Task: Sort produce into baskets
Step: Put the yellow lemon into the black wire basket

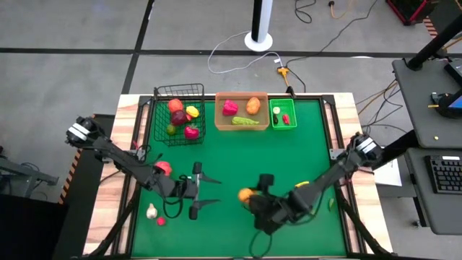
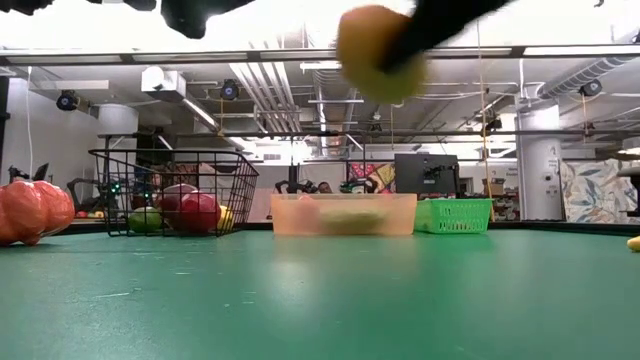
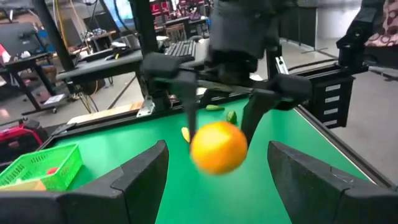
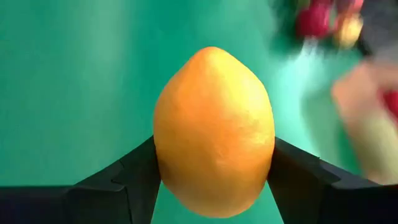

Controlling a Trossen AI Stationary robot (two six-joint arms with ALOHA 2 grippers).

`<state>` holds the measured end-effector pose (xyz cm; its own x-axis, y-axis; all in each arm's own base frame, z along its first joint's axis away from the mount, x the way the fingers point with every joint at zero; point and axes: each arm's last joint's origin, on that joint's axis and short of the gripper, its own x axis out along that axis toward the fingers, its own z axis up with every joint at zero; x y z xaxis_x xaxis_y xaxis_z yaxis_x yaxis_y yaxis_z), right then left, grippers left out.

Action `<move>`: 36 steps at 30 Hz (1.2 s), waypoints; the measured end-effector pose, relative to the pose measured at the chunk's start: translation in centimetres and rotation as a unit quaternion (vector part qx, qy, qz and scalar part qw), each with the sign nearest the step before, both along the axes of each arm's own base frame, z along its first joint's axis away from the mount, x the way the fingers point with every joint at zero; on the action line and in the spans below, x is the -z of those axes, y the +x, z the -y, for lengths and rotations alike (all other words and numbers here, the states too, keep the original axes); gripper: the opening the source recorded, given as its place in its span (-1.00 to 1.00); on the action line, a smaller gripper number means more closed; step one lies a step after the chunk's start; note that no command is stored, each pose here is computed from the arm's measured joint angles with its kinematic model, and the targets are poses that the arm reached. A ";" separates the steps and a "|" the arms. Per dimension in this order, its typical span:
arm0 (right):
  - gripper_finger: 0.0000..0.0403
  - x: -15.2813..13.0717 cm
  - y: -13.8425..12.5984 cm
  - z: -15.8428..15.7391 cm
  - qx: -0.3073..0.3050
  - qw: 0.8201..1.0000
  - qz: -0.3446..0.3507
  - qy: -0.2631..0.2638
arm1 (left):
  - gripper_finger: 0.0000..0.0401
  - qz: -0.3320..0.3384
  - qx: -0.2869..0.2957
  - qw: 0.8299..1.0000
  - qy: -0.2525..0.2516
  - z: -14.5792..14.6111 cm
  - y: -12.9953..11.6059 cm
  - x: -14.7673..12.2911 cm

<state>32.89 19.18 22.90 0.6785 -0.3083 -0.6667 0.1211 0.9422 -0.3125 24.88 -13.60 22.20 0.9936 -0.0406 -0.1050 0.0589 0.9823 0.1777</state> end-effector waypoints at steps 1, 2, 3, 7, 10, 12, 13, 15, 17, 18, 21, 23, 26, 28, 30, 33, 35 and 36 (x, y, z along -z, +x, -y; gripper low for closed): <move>0.18 -0.3 0.8 0.5 -0.008 1.000 0.019 -0.004 | 0.27 -0.001 0.000 1.000 0.005 0.2 0.3 0.0; 0.17 -0.6 1.6 0.8 -0.018 0.999 0.037 -0.005 | 0.27 -0.001 0.001 1.000 0.011 0.4 0.6 0.0; 0.16 -0.9 2.3 1.3 -0.028 0.998 0.049 -0.004 | 0.27 -0.001 0.002 1.000 0.017 0.6 0.9 0.0; 0.16 -1.2 4.0 2.9 -0.058 0.996 0.069 0.020 | 0.27 -0.007 0.004 0.999 0.037 1.1 1.7 -0.3; 0.18 -1.2 4.4 3.3 -0.080 0.994 0.068 0.028 | 0.27 -0.020 -0.007 0.999 0.036 1.0 1.7 0.0; 0.18 -1.4 4.6 3.2 -0.094 0.992 0.076 0.023 | 0.27 -0.020 -0.018 0.999 0.029 0.9 1.6 0.1; 0.18 -1.5 4.7 3.1 -0.101 0.991 0.082 0.019 | 0.27 -0.021 -0.024 0.999 0.028 0.9 1.6 0.1; 0.17 -1.7 4.8 3.0 -0.109 0.990 0.088 0.012 | 0.27 -0.021 -0.024 0.999 0.026 0.9 1.6 0.2; 0.17 -1.9 4.9 3.0 -0.116 0.988 0.097 0.008 | 0.24 -0.021 -0.024 0.999 0.025 0.9 1.6 0.2; 0.17 -1.9 4.9 3.0 -0.117 0.988 0.098 0.006 | 0.21 -0.021 -0.024 0.999 0.022 0.9 1.6 0.2; 0.19 -2.0 5.0 3.1 -0.121 0.987 0.105 0.000 | 0.06 -0.021 -0.026 0.999 0.015 0.9 1.6 0.2; 0.19 -2.0 5.1 3.1 -0.121 0.987 0.105 -0.001 | -0.09 -0.020 -0.026 0.999 0.012 0.9 1.6 0.1; 0.19 -2.0 5.1 3.2 -0.122 0.987 0.104 -0.003 | -0.29 -0.021 -0.029 0.999 0.009 0.9 1.6 0.2; 0.20 -2.0 5.1 3.2 -0.122 0.987 0.104 -0.003 | -0.29 -0.021 -0.030 0.999 0.006 0.9 1.6 0.2; 0.24 -2.0 5.1 3.2 -0.123 0.987 0.104 -0.003 | -0.29 -0.021 -0.030 0.999 0.003 0.9 1.6 0.2; 0.33 -2.1 5.1 3.2 -0.123 0.987 0.105 -0.002 | -0.29 -0.021 -0.034 0.999 -0.004 0.9 1.6 0.2; 0.41 -2.1 5.2 3.2 -0.122 0.987 0.107 -0.003 | -0.29 -0.021 -0.045 0.999 -0.008 0.9 1.5 0.2; 0.45 -2.3 5.1 3.3 -0.121 0.987 0.109 -0.003 | -0.29 -0.020 -0.053 0.998 -0.008 0.8 1.5 0.2</move>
